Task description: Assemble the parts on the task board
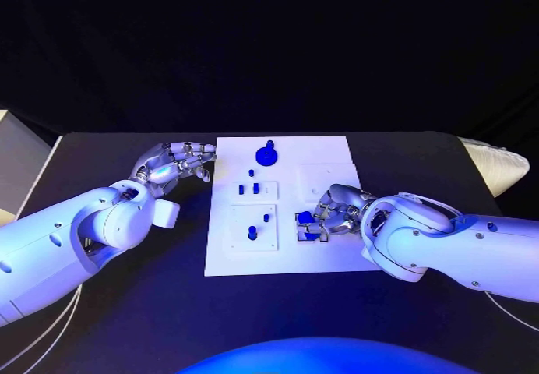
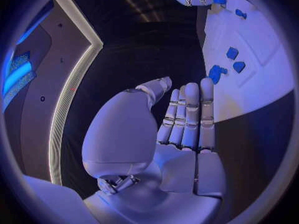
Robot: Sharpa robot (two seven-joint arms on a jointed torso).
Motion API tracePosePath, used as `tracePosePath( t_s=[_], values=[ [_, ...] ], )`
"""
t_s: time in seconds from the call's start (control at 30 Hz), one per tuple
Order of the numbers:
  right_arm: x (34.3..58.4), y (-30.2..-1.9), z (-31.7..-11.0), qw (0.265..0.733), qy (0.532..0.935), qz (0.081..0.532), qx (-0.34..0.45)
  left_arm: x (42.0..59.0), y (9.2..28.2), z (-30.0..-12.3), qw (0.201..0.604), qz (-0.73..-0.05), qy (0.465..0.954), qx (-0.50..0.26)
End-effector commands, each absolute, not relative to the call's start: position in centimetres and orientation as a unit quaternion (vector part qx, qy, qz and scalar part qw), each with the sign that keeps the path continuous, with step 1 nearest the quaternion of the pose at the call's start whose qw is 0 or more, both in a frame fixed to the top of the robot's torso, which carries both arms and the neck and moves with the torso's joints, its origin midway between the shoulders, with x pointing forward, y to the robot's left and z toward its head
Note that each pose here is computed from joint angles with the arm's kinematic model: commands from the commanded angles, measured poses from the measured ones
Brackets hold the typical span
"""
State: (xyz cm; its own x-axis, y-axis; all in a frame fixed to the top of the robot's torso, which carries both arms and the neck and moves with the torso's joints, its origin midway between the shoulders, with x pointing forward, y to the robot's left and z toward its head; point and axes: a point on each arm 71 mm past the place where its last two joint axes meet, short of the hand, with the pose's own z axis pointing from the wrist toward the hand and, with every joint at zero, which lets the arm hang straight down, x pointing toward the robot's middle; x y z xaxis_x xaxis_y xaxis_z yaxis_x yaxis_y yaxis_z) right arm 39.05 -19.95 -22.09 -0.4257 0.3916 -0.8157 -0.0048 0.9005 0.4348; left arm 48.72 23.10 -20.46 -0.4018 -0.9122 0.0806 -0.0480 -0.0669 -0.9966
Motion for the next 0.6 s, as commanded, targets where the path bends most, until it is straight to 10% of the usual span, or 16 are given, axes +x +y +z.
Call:
tracePosePath(
  t_s=[0.03,0.6],
  values=[
    [38.99,-19.75,-22.00,0.537,0.816,0.189,0.103,48.63,22.90,-20.38,0.352,-0.609,0.581,-0.410],
    [39.01,-19.52,-22.10,0.536,0.821,0.178,0.086,48.63,22.99,-20.40,0.352,-0.608,0.581,-0.411]
  ],
)
